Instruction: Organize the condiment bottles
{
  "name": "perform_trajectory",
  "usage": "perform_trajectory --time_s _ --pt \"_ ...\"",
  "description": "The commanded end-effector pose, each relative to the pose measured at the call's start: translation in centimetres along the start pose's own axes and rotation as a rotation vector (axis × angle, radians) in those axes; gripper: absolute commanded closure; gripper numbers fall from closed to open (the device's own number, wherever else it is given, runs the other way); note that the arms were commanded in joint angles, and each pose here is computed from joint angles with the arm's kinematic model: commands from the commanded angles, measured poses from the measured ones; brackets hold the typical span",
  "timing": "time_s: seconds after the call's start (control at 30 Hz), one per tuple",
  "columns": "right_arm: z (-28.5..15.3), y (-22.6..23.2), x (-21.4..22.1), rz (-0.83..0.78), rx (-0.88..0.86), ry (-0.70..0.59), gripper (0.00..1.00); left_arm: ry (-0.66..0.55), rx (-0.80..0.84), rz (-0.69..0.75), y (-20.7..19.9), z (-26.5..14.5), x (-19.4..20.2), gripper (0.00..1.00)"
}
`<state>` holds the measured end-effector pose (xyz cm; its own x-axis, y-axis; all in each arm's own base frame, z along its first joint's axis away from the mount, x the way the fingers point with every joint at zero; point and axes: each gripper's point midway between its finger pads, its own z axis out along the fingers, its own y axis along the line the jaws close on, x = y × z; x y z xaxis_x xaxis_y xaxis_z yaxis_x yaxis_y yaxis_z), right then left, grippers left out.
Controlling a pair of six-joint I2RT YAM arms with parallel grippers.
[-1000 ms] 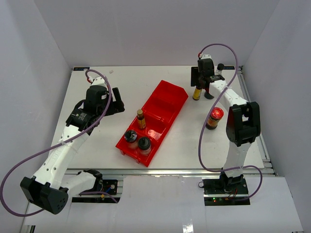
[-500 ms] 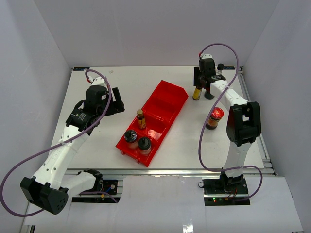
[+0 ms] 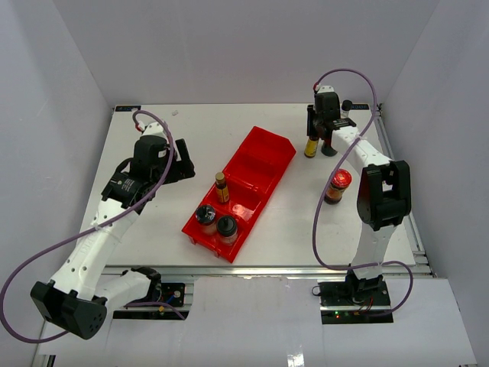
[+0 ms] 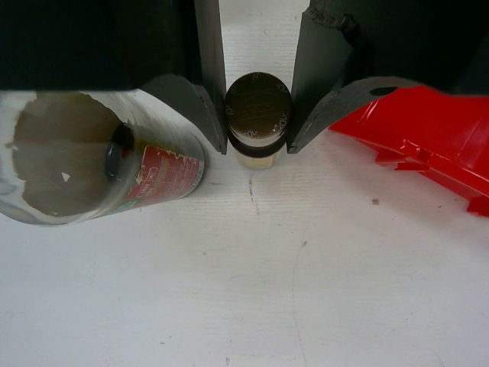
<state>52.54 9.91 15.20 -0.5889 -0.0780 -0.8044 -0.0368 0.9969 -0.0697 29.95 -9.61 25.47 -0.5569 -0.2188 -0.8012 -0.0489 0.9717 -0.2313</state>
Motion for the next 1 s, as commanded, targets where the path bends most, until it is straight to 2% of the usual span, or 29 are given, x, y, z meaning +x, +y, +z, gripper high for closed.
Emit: perform_trajectory --time_s 0.0,0.27,0.5,0.67,0.87,0.97 --pt "-4.1 -0.3 -3.4 -0.02 -0.04 -0.07 0.92 -0.067 0.022 -0.021 -0.5 -1.5 -2.4 0.05" --pt "-10.2 2.6 -4.7 -0.057 -0.164 -0.111 0.92 -0.044 -0.015 0.0 -0.5 0.2 -2.6 0.05" --pt "-17.7 10.1 -2.8 -0.15 -0.352 -0.163 0.92 0.0 -0.016 -0.036 0.4 2.5 -3.2 0.06" --pt "-23.5 15.4 -1.1 -0.175 -0.518 -0.224 0.92 0.028 -0.023 -0.095 2.8 3.5 -3.7 0.06" --pt "-26.5 18.6 1.2 -0.182 -0.613 -0.25 0.92 0.033 -0.027 -0.161 5.6 3.5 -3.9 0.06" --pt "-26.6 20.0 2.0 -0.19 -0.637 -0.24 0.92 0.045 -0.028 -0.182 6.3 3.7 -3.7 0.06"
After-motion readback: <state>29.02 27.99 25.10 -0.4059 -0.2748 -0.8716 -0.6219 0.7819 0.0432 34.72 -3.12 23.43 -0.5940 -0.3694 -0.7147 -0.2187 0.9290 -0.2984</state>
